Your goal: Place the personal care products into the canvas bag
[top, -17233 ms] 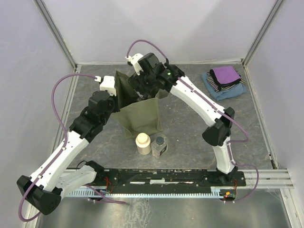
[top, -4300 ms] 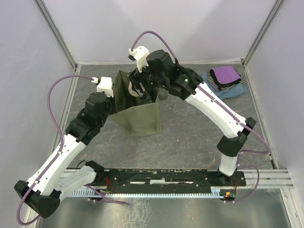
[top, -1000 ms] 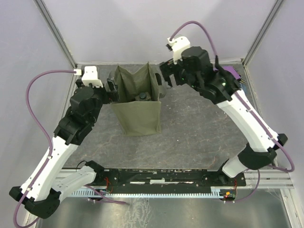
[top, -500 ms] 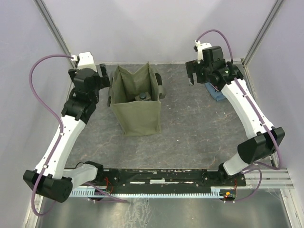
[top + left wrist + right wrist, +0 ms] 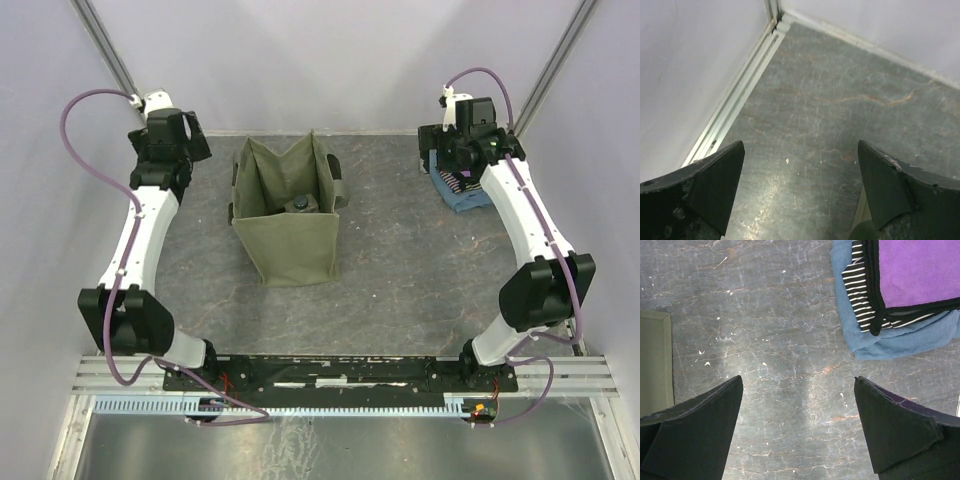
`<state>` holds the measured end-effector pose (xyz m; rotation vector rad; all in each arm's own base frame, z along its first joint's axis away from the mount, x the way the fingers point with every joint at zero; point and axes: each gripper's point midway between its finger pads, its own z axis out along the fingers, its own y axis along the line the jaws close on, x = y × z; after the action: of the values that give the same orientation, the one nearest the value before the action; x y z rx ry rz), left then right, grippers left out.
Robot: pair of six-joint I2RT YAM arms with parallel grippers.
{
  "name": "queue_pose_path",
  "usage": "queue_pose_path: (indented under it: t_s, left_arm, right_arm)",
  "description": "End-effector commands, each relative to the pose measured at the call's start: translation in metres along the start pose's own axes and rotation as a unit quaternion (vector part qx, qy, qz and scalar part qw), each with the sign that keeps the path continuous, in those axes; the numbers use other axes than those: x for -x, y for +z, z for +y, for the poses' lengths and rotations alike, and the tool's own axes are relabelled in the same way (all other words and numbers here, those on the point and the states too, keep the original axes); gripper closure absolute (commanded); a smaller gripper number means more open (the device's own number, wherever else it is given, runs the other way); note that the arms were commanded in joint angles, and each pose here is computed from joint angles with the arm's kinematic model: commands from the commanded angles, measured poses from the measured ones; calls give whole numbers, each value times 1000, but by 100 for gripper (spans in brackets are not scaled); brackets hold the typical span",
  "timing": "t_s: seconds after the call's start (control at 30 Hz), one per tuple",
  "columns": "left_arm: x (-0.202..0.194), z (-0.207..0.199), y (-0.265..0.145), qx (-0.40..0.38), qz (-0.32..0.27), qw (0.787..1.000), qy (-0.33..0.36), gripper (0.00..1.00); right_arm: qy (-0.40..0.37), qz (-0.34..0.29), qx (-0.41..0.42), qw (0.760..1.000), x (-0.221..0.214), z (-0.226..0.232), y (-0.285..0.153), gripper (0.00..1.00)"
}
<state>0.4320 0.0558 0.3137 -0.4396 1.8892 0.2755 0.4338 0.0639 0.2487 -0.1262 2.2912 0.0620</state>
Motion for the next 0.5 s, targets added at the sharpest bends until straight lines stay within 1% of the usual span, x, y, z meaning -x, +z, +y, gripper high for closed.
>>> queue_pose_path:
  t_s: [0.0, 0.2, 0.47]
  left_arm:
    - [-5, 7, 5, 43, 2, 998, -46, 0]
    - [-5, 15, 9, 68, -8, 997, -38, 0]
    - [-14, 12, 17, 68, 0, 998, -17, 0]
  right_arm:
    - [1, -20, -6, 1000, 12, -5, 5, 0]
    - [3, -18, -9, 1000, 16, -9, 14, 0]
    - [8, -15, -6, 1000, 26, -8, 26, 0]
